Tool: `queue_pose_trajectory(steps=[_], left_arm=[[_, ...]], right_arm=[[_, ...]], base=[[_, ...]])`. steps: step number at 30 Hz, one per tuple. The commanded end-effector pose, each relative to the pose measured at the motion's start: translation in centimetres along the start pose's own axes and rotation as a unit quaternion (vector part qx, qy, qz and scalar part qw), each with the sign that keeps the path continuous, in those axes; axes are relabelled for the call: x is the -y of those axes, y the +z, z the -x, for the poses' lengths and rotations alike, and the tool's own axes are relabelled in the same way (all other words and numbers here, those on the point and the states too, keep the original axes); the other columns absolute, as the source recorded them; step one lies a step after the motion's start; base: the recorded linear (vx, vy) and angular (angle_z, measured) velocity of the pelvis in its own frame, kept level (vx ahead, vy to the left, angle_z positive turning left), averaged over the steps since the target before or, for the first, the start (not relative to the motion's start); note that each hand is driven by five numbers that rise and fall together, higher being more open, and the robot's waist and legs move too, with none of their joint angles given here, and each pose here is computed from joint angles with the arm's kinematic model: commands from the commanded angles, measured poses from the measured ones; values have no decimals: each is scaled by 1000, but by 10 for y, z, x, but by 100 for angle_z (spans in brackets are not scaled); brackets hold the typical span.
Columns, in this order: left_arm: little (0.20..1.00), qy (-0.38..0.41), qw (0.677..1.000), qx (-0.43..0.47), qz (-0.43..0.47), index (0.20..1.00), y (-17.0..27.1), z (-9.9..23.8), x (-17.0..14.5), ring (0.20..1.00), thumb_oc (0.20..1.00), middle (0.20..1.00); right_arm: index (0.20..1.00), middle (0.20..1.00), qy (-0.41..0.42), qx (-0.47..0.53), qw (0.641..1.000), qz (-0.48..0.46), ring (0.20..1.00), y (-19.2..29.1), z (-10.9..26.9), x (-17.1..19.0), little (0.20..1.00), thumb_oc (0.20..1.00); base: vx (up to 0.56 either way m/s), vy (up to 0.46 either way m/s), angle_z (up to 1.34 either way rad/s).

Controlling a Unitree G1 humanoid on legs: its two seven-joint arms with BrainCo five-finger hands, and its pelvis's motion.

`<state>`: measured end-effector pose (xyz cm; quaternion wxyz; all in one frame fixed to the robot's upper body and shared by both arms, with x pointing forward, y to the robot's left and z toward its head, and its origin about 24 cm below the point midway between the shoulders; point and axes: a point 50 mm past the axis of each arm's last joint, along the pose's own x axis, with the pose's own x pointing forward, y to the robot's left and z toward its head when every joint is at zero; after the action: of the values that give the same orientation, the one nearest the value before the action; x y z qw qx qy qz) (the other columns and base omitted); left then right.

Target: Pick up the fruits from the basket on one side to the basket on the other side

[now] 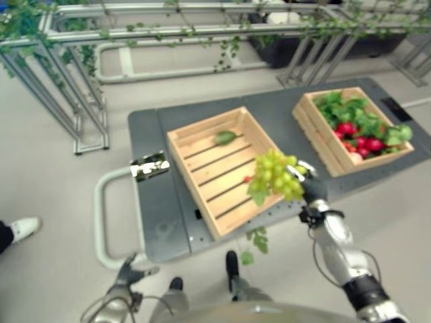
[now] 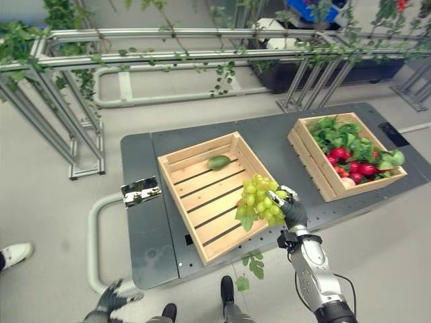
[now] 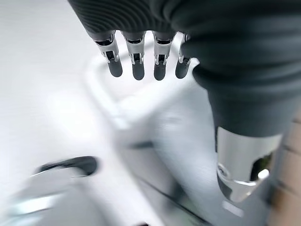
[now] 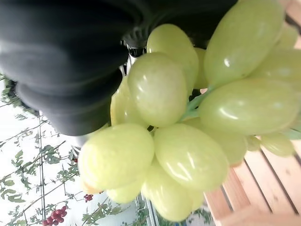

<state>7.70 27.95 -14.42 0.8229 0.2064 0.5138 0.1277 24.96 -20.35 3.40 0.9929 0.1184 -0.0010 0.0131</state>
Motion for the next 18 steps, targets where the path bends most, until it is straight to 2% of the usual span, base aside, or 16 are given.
queue_pose_trajectory(steps=[1,4,9,13,18], left_arm=[[1000,39,999,-23,30,1000,0,-4,-10,1000,1000,1000],[1000,49,998,-39,23,1000,-5,-4,-15,1000,1000,1000],[1000,55,998,-4,6,1000,15,-9,-19,1000,1000,1000],[1000,61,997,31,-20,1000,34,-12,-23,1000,1000,1000],[1000,57,996,55,-50,1000,52,-16,-26,1000,1000,1000]], right_arm=[[200,200,-11,131,990,48,200,55,4,12,200,200],[200,200,-15,130,991,39,200,52,9,12,200,200],[200,200,-21,139,989,40,200,54,16,9,200,200],[200,200,-2,133,990,43,200,47,14,-5,200,200],[200,200,-21,119,991,52,200,42,26,6,200,200]], base=[[-132,160,-21],[-119,197,15],[-136,161,-31],[-110,121,-100],[-210,59,-85]])
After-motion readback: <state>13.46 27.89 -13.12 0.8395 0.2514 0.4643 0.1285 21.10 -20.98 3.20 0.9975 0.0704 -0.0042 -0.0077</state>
